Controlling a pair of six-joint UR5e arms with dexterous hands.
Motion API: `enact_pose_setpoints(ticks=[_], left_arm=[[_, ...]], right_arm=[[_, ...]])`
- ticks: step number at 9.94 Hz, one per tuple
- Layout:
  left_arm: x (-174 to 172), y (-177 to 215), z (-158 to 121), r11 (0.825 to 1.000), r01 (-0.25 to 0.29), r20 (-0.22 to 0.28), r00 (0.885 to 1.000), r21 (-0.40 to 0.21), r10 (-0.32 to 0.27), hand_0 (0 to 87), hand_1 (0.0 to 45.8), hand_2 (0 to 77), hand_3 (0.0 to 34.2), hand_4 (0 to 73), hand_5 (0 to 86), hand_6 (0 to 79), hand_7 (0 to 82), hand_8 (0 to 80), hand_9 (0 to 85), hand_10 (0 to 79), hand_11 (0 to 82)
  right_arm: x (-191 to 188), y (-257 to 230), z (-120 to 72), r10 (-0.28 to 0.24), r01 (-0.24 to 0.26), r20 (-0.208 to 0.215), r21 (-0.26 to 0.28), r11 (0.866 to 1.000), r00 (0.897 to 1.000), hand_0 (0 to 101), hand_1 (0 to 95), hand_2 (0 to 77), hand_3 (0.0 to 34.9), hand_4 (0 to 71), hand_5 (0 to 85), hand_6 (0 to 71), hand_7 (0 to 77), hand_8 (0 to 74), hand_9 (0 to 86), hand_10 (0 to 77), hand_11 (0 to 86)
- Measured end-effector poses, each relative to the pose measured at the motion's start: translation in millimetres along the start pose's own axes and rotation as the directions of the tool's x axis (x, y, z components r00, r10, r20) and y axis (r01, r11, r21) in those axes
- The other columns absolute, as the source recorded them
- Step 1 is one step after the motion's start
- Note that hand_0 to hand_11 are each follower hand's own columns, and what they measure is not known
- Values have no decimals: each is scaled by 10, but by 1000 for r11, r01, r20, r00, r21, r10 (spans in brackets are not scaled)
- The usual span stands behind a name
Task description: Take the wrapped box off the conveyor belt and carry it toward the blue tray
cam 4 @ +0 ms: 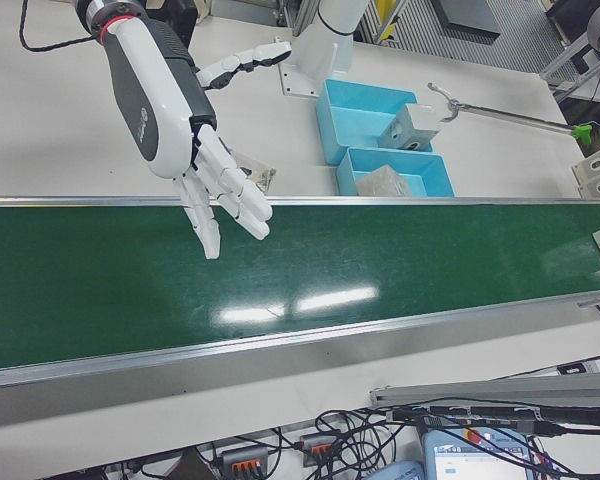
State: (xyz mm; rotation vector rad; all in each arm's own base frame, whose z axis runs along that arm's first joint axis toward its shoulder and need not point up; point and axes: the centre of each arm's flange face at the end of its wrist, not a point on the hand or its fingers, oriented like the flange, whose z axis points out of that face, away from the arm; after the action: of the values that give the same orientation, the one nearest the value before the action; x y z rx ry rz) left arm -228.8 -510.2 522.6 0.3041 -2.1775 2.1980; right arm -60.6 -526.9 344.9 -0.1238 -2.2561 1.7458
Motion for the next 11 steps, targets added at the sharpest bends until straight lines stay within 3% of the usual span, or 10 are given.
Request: enact_pose_setpoints(ticks=[1, 5, 6, 11], left_arm=[[0, 0, 0, 1000, 0, 0, 1000, 0, 0, 0, 0, 5, 0, 0, 5, 0, 5, 5, 5, 0, 0], [0, 0, 0, 1000, 0, 0, 1000, 0, 0, 0, 0, 5, 0, 0, 5, 0, 5, 5, 5, 0, 0], [0, 0, 0, 1000, 0, 0, 1000, 0, 0, 0, 0, 11, 0, 0, 5, 0, 5, 0, 5, 0, 0], [0, 0, 0, 1000, 0, 0, 1000, 0, 0, 0, 0, 5, 0, 0, 5, 0, 5, 5, 0, 5, 0]], right_arm=[[-19, -14, 69, 7, -7, 5, 2, 1000, 1000, 300, 60, 82, 304, 0, 27, 0, 55, 0, 16, 60, 93], [-45, 76, 348, 16, -16, 20, -11, 1000, 1000, 302, 65, 93, 301, 5, 55, 0, 55, 11, 49, 60, 93], [-59, 85, 365, 17, -16, 24, -13, 1000, 1000, 302, 65, 93, 303, 5, 55, 0, 55, 27, 65, 33, 49], [-84, 50, 317, 21, -21, 33, -6, 1000, 999, 293, 60, 93, 304, 16, 104, 0, 87, 27, 65, 44, 60]])
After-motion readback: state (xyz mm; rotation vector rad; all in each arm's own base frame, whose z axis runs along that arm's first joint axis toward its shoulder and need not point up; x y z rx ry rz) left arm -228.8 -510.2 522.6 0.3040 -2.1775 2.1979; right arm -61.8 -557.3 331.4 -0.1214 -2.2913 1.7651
